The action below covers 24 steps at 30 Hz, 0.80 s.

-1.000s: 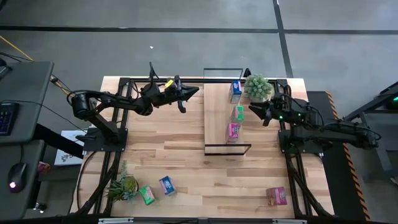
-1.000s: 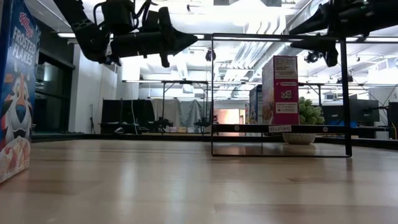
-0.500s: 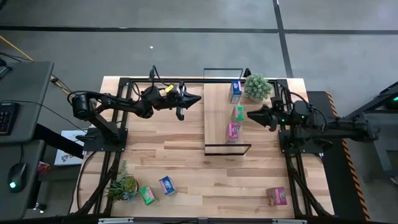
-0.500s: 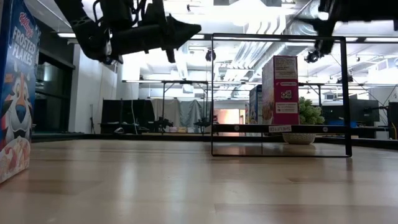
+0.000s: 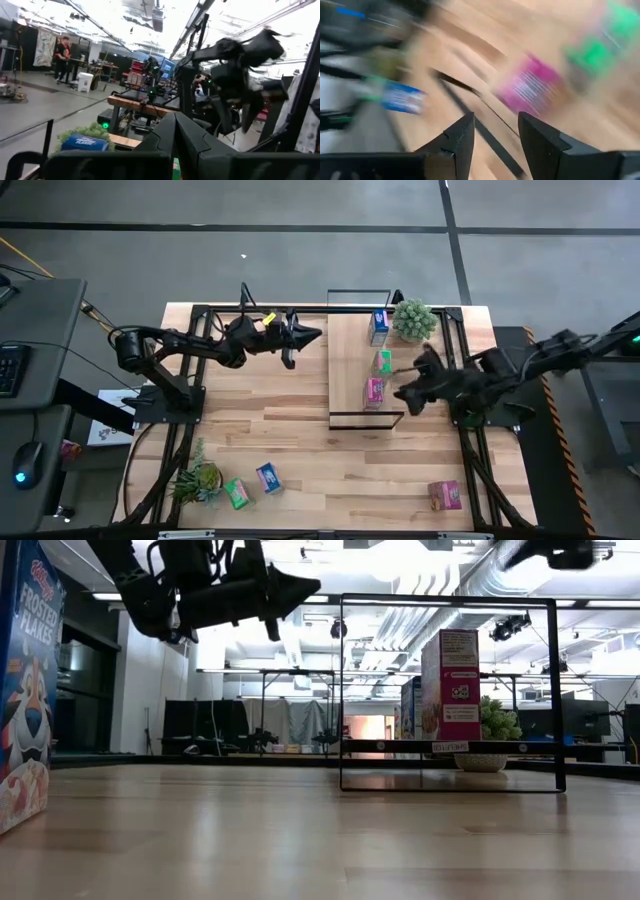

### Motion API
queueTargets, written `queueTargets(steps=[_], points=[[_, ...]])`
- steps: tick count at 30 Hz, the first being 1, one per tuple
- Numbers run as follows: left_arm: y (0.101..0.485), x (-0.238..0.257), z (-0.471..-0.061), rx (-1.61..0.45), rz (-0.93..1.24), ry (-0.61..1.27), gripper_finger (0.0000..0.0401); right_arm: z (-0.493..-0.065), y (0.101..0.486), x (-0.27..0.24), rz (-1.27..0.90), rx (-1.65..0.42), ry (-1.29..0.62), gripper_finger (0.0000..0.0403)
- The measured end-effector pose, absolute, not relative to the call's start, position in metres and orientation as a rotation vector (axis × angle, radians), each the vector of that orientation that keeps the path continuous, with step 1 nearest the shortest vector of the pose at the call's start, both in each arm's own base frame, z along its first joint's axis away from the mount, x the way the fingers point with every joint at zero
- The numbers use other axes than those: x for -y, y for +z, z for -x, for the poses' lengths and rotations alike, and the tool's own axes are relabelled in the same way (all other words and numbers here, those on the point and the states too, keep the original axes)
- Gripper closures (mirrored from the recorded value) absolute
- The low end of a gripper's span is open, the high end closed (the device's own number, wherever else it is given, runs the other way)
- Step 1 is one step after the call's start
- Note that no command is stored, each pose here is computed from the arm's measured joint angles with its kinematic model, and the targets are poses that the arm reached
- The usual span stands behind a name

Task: Stack cereal on shelf
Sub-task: Put the violet cereal box on the shelf aligned with the other violet cereal box

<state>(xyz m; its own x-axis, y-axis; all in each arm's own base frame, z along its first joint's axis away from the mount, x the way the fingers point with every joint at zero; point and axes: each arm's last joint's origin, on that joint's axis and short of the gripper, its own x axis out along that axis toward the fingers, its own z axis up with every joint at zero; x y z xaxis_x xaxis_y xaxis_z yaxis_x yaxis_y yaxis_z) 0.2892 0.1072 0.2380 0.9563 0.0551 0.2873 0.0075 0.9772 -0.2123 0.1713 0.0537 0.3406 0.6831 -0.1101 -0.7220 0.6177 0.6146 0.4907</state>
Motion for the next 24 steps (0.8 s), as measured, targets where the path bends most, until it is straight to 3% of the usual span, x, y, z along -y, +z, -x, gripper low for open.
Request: queueTargets(steps=[9, 18, 24], points=[[0.237, -0.108, -0.289, 0.281, 0.236, 0.018, 0.0401, -0.186, 0.329, -0.108, -0.89, -1.4, -0.869, 0.0258], [0.237, -0.108, -0.289, 0.283, 0.261, 0.014, 0.0401, -0.179, 0.304, -0.174, -0.903, -1.735, -0.888, 0.0258], [0.238, -0.108, -0.289, 0.299, 0.256, 0.019, 0.0401, -0.16, 0.3, -0.201, -0.956, -1.746, -0.984, 0.0258]])
